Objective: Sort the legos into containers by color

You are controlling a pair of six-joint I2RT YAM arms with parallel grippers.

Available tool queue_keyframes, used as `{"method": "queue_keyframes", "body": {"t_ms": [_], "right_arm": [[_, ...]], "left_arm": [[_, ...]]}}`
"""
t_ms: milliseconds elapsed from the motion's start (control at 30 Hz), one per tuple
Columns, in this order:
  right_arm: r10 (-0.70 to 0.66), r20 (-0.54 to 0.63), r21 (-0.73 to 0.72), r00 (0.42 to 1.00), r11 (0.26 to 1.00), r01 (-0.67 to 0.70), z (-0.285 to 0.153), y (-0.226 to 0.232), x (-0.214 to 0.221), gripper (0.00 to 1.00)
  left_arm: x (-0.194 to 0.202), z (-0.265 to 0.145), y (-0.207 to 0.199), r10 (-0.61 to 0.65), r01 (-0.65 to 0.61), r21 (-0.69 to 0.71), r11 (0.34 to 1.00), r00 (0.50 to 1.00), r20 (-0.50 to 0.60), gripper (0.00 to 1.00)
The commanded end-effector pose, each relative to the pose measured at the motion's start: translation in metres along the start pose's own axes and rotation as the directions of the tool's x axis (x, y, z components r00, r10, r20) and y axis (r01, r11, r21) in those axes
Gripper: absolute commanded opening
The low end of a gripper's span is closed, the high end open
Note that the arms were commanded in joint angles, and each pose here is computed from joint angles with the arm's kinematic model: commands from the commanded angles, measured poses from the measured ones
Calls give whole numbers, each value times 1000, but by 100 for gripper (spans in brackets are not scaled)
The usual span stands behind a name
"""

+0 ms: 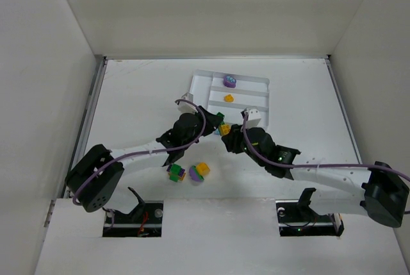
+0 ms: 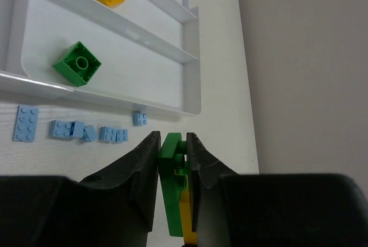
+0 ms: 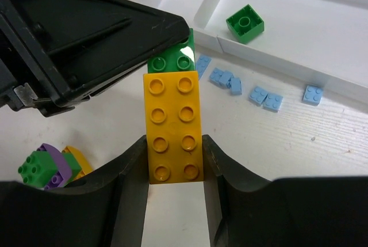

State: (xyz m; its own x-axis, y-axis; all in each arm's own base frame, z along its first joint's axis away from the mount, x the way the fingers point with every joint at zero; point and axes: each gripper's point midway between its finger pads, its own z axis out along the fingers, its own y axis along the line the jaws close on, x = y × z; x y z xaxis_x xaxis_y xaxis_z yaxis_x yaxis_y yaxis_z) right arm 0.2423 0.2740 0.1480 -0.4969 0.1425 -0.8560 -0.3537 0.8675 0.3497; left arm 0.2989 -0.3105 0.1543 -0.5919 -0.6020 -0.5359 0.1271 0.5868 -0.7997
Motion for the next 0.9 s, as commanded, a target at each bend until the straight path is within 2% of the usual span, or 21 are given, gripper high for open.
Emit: {"method": "queue_keyframes", "body": {"t_ms": [0,167,433,600,867], "right_arm": [[74,132,-85,988,994,-63,0,23,-47,25],[124,187,-99,974,989,-107,-9,16,-70,25],[213,261,-112,941,975,-190,-15,-7,-107,25],[205,255,24,945,976,-218,23,-48,-110,25],[102,107,268,989,955,-127,104,-103,-109,27]], "left_arm": [[-6,0,-4,-33,32,28,999,999,36,17],[-13,-5,14,-32,33,-7,999,998,59,14],[-26,-15,39,-34,40,-52,998,994,106,13],[-32,-18,40,-35,42,-52,998,992,123,14],[-30,-20,37,-21,26,-43,999,992,122,14]]}}
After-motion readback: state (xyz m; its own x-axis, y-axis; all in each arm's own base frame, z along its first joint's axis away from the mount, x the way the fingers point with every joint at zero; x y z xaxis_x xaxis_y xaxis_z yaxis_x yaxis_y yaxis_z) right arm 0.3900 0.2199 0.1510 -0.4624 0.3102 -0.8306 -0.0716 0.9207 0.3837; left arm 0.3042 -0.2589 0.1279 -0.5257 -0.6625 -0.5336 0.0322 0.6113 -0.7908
